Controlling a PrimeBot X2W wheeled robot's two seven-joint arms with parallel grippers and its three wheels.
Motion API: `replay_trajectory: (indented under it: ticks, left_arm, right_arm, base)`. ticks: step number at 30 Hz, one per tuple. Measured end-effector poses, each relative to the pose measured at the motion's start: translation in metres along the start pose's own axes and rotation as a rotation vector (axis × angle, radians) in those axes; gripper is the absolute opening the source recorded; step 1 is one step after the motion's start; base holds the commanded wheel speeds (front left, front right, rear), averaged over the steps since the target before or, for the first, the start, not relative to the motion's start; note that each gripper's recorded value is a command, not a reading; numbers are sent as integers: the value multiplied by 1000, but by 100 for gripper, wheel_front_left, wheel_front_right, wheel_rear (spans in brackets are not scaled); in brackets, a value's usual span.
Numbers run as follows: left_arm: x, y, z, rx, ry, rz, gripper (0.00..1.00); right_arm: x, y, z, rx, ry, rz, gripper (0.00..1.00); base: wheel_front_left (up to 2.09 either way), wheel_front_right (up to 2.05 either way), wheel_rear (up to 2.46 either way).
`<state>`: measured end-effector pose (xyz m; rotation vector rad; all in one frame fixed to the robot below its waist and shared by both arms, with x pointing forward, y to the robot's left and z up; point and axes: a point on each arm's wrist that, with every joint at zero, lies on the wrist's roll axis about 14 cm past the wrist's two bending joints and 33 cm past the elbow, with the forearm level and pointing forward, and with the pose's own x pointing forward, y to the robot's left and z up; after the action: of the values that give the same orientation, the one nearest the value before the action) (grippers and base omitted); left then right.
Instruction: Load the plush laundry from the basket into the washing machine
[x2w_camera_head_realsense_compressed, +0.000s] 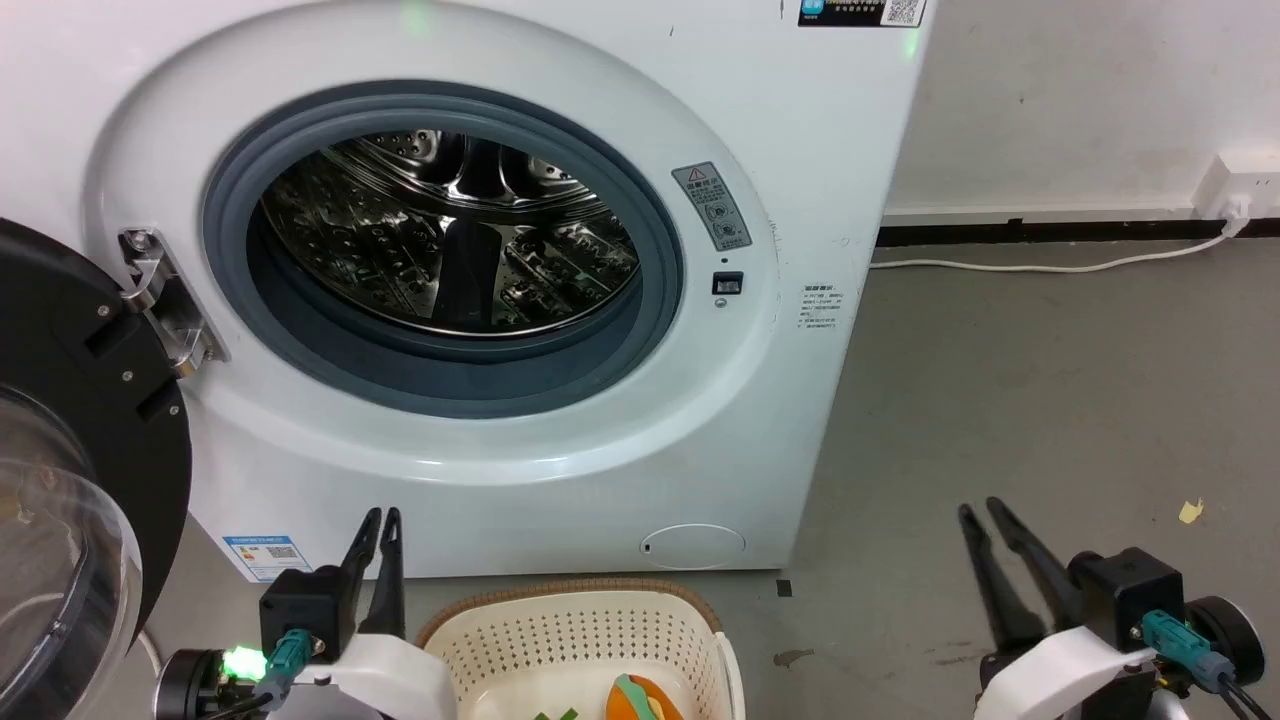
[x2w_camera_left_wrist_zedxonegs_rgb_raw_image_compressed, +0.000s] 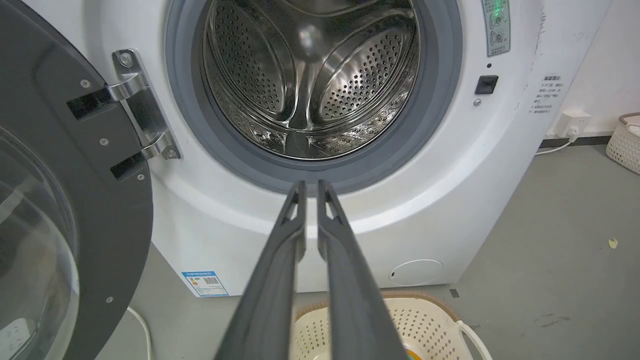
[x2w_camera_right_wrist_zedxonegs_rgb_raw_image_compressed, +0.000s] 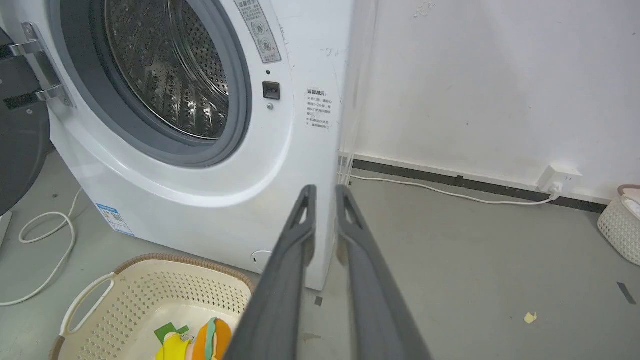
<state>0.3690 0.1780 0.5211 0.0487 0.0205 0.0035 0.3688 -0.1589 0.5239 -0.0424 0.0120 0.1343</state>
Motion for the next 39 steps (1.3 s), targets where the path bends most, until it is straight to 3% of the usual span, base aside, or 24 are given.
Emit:
replay_trajectory:
  ticks: [15,39]
  left_arm:
    - [2,-6,-5,-10,5,-17,100]
    - [32,-42,-92,-11,243,-155,100]
  right_arm:
    - [1,-1,-1,11,-8,-3,100]
    - [18,-14,-28,41,37,-36,100]
  base:
    - [0,0,0]
    - [0,0,0]
